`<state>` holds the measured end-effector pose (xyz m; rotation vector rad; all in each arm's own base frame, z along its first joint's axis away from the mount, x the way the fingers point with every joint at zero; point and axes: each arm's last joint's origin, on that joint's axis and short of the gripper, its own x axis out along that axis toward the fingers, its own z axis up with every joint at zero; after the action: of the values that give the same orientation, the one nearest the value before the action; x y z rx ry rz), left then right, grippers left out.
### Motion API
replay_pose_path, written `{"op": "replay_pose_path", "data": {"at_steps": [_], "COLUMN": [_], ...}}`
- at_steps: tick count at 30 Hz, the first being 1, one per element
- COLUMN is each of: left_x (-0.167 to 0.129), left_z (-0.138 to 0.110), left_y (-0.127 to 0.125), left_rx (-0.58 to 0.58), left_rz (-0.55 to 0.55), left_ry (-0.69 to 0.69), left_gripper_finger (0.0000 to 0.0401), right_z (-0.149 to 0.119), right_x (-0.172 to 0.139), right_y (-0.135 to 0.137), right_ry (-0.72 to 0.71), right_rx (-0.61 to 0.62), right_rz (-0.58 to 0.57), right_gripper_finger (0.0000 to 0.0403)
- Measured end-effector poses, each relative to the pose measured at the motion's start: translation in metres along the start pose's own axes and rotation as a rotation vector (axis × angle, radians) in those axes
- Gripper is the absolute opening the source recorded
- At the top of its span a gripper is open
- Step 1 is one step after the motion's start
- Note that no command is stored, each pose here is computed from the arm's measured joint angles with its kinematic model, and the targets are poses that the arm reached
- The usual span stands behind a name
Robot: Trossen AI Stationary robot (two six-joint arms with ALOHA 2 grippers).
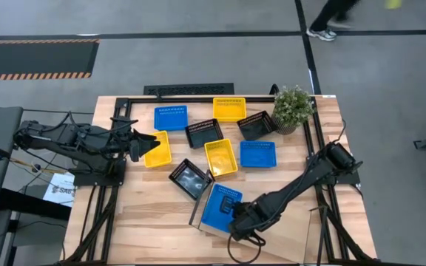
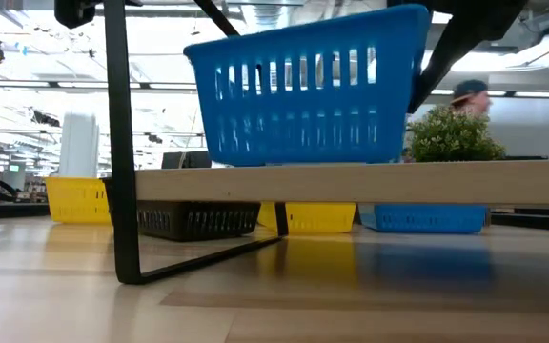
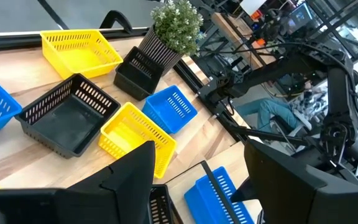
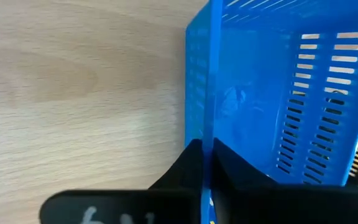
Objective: Stack baskets on shelf by color
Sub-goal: Put the right blue bin on the shelf
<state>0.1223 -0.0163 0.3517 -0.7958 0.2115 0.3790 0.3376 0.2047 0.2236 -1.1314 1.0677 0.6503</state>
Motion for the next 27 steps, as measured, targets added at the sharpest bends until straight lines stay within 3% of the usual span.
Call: {"op": "replay_pose_path", "data": {"at_steps": [16,27], "left_x": [0.0,0.0], "left_z": [0.0001,0.0001], "left_y": [0.0001,0.0001], "left_rx": [0.015,0.022], "left_rz": [0.002,0.002], "left_ry": [-0.003,-0.002], "left_gripper_finger": [0.0238,0.0238], "right_z": [0.0044,0.0014], "right_x": [0.0004,0.0012], "right_y": [-0.0049,-0.0076], "right_ry": [-0.079,-0.038], "right_rx": [0.025,0.098], "right_rz": [-0.006,-0.044], "right_gripper_finger": [0.0142,0.0164]}}
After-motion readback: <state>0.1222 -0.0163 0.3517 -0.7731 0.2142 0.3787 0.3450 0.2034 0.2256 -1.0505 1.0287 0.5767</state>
